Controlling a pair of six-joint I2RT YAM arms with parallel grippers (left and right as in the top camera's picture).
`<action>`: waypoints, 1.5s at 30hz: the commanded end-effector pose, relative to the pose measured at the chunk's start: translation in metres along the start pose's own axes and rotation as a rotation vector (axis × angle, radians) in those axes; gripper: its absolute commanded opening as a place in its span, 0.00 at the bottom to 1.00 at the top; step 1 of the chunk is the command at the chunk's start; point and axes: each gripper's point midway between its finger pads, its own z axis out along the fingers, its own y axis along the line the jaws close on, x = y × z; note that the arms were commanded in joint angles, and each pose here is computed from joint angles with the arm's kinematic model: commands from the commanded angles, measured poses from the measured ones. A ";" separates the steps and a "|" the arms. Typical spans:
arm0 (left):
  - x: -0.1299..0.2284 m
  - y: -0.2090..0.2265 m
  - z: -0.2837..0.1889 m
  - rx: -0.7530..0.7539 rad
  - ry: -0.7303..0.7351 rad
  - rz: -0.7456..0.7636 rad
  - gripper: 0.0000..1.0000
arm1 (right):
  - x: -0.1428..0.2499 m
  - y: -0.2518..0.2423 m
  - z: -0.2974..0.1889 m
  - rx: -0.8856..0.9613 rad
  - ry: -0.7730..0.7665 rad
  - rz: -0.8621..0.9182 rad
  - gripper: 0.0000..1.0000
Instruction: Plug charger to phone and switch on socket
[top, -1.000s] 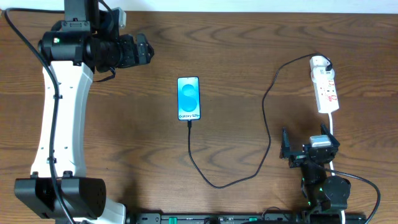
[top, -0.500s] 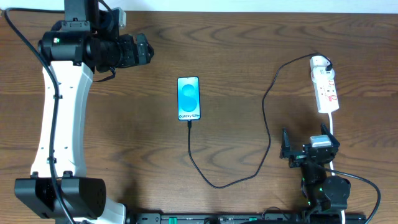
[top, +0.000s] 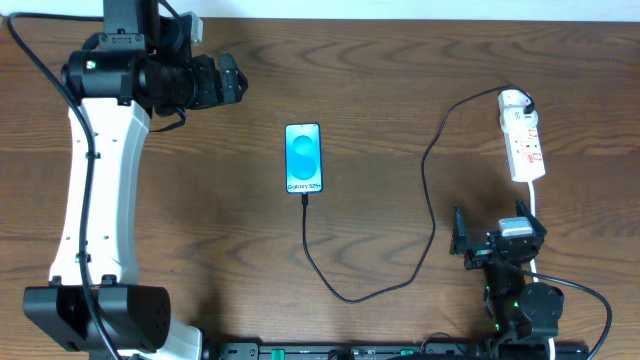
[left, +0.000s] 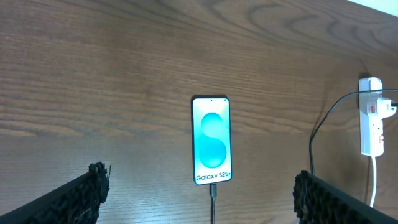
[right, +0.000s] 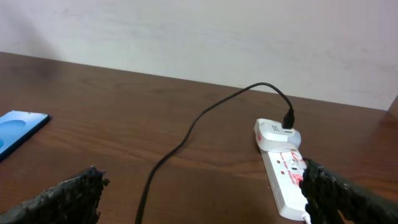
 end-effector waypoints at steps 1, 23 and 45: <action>-0.002 0.004 -0.009 -0.042 -0.029 0.028 0.96 | 0.001 -0.001 0.000 0.008 0.001 0.014 0.99; 0.070 0.009 -0.096 -0.154 -0.484 0.325 0.96 | 0.001 -0.001 0.000 0.008 0.001 0.014 0.99; 0.159 0.045 -0.046 -0.194 -0.903 0.566 0.96 | 0.001 -0.001 0.000 0.008 0.001 0.014 0.99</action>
